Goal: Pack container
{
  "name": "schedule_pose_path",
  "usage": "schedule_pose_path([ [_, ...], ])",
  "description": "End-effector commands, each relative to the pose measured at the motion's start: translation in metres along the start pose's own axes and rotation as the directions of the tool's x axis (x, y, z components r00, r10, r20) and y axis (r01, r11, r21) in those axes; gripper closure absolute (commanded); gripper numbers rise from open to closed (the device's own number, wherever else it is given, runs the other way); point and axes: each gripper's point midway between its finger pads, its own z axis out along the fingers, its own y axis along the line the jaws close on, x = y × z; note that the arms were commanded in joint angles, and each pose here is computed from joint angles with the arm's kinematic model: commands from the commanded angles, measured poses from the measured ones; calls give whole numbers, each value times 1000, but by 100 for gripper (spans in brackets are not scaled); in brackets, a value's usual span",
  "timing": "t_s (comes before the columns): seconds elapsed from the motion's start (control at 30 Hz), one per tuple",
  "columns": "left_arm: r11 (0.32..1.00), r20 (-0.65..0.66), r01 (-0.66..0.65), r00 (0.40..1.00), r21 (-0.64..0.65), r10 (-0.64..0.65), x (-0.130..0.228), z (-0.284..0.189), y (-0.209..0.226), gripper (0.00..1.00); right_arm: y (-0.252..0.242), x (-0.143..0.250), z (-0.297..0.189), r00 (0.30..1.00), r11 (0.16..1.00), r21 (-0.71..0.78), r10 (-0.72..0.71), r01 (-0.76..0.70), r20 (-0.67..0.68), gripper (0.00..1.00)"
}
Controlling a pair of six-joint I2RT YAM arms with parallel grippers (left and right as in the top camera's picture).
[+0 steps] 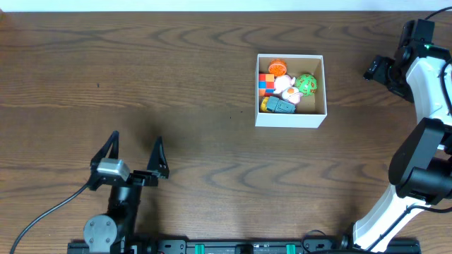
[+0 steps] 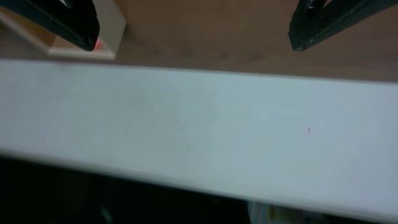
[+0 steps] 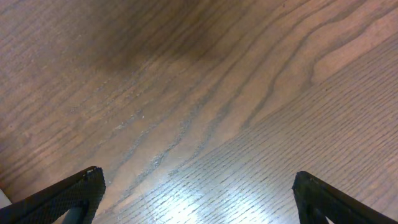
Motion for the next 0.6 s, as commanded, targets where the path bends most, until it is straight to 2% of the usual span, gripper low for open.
schedule_pose_path([
  [0.0, 997, -58, -79, 995, 6, 79, 17, -1, 1, 2, -5, -1, 2, 1000, 1000, 16, 21, -21, 3, 1],
  [0.2, 997, -109, -82, 991, -5, 81, 43, 1, 7, 2, -5, -1, 2, 1000, 1000, 16, 21, -21, 3, 1],
  [0.43, 996, -67, -89, 994, -8, 89, 54, 5, 11, 2, -5, -1, 2, 1000, 1000, 16, 21, -21, 3, 1],
  [0.57, 996, -117, -86, 990, -40, 80, 66, 4, 18, 2, -5, -1, 2, 1000, 1000, 16, 21, -21, 3, 1],
])
